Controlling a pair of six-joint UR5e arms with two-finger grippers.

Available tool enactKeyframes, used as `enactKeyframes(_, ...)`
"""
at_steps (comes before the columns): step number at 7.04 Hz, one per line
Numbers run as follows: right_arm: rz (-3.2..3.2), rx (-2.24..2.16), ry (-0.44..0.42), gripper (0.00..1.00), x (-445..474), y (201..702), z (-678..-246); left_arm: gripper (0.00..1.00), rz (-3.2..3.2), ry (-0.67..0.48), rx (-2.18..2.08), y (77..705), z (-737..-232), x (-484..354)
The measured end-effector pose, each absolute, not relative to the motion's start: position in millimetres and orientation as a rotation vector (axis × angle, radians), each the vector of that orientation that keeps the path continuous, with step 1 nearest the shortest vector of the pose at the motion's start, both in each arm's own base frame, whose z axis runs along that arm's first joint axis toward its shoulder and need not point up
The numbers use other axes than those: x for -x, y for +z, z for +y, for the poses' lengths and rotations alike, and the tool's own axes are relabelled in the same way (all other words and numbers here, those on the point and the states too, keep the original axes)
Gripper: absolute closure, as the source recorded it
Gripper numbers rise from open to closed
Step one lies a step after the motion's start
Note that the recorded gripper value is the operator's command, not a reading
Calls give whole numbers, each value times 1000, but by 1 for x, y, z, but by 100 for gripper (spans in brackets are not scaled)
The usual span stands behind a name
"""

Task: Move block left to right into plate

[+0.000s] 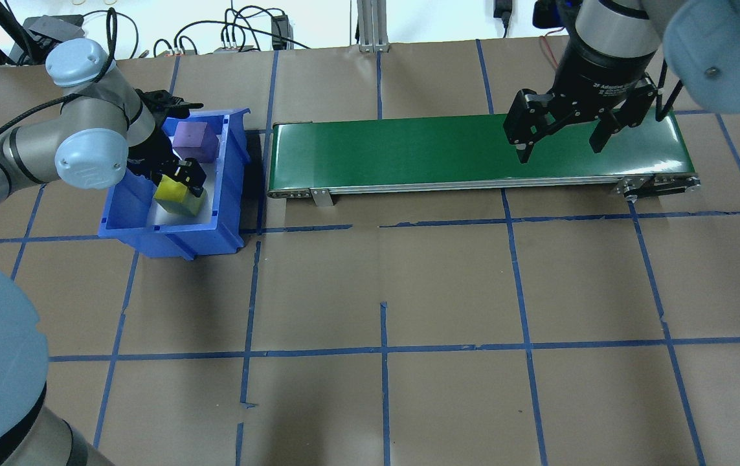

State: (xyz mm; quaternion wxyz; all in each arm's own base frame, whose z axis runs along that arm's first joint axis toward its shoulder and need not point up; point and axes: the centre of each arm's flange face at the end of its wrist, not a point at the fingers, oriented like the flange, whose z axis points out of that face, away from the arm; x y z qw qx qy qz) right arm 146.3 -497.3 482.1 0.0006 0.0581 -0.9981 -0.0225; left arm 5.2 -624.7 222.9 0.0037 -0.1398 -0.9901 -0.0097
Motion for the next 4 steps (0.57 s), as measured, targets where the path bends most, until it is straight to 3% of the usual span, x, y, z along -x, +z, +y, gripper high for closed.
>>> enactKeyframes(2, -3134, -183, -71, 0, -146, 482, -497, 64, -3130, 75, 444, 258, -625, -5)
enactKeyframes(4, -3134, -181, -77, 0, -146, 481, -497, 64, -3160, 258, 467, 359, -596, 10)
